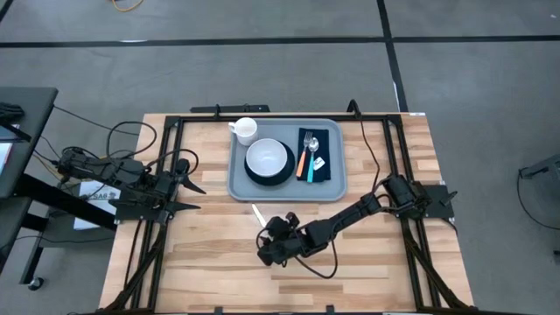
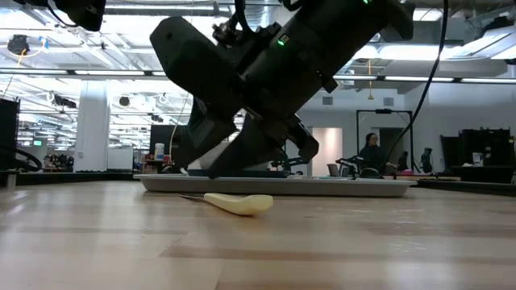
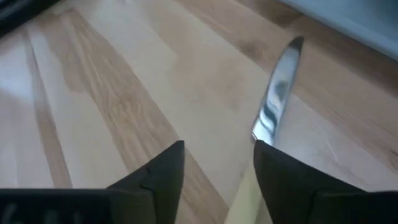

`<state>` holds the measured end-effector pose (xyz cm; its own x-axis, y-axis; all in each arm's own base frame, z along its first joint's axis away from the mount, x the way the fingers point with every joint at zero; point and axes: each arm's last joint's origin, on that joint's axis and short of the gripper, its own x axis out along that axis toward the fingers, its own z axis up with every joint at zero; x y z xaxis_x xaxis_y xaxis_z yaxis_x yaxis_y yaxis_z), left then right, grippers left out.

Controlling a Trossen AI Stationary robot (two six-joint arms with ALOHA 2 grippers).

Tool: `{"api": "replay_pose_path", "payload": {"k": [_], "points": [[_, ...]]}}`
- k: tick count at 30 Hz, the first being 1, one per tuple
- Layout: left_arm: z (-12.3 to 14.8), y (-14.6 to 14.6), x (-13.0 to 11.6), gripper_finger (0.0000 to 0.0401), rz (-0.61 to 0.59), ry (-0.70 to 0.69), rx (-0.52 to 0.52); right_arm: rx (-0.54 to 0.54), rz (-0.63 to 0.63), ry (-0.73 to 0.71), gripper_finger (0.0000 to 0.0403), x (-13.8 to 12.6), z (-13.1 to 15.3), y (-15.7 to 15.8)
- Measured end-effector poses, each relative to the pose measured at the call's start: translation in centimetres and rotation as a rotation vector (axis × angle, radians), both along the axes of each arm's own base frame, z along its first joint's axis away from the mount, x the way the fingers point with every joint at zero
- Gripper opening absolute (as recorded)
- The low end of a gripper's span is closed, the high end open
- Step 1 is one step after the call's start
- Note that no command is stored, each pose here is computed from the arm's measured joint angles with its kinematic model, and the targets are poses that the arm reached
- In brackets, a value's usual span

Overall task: Set up tray
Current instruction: Put the yellow knife to the right of the blue spoon on the black napkin

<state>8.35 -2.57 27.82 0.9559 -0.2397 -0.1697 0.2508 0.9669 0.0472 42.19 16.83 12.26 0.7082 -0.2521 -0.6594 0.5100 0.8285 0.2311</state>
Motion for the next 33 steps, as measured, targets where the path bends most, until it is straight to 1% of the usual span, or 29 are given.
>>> {"api": "replay_pose_path", "payload": {"k": [4, 8, 14, 16, 18, 19, 20, 23, 28, 33], "points": [[0.0, 0.0, 0.0, 0.0191, 0.0, 0.0, 0.0, 0.019, 0.002, 0.049, 0.0205, -0.3, -0.3, -0.2], [0.0, 0.0, 0.0, 0.0191, 0.0, 0.0, 0.0, 0.015, 0.007, 0.083, 0.0208, -0.5, -0.5, -0.2], [0.0, 0.0, 0.0, 0.0191, 0.0, 0.0, 0.0, 0.032, 0.026, 0.126, 0.0193, -0.7, -0.7, -0.4], [0.0, 0.0, 0.0, 0.0191, 0.0, 0.0, 0.0, 0.037, 0.032, 0.142, 0.0186, -0.5, -1.7, -0.4], [0.0, 0.0, 0.0, 0.0191, 0.0, 0.0, -0.001, 0.047, 0.044, 0.16, 0.0181, -0.6, -1.9, -0.4], [0.0, 0.0, 0.0, 0.0191, 0.001, 0.0, -0.002, 0.056, 0.05, 0.179, 0.0178, -0.5, -2.6, -0.5], [0.0, 0.0, 0.0, 0.0191, 0.001, 0.001, -0.006, 0.061, 0.045, 0.192, 0.0176, -0.4, -3.2, -0.5], [0.0, 0.0, 0.0, 0.0191, 0.002, 0.001, -0.007, 0.078, 0.021, 0.208, 0.017, -0.5, -3.6, -0.5], [0.0, 0.0, 0.0, 0.0191, 0.001, 0.001, -0.007, 0.089, -0.026, 0.237, 0.0143, -0.9, -3.9, -0.4], [0.0, 0.0, 0.0, 0.0191, 0.001, 0.002, -0.006, 0.082, -0.036, 0.245, 0.0087, -1.1, -3.9, -0.4]]}}
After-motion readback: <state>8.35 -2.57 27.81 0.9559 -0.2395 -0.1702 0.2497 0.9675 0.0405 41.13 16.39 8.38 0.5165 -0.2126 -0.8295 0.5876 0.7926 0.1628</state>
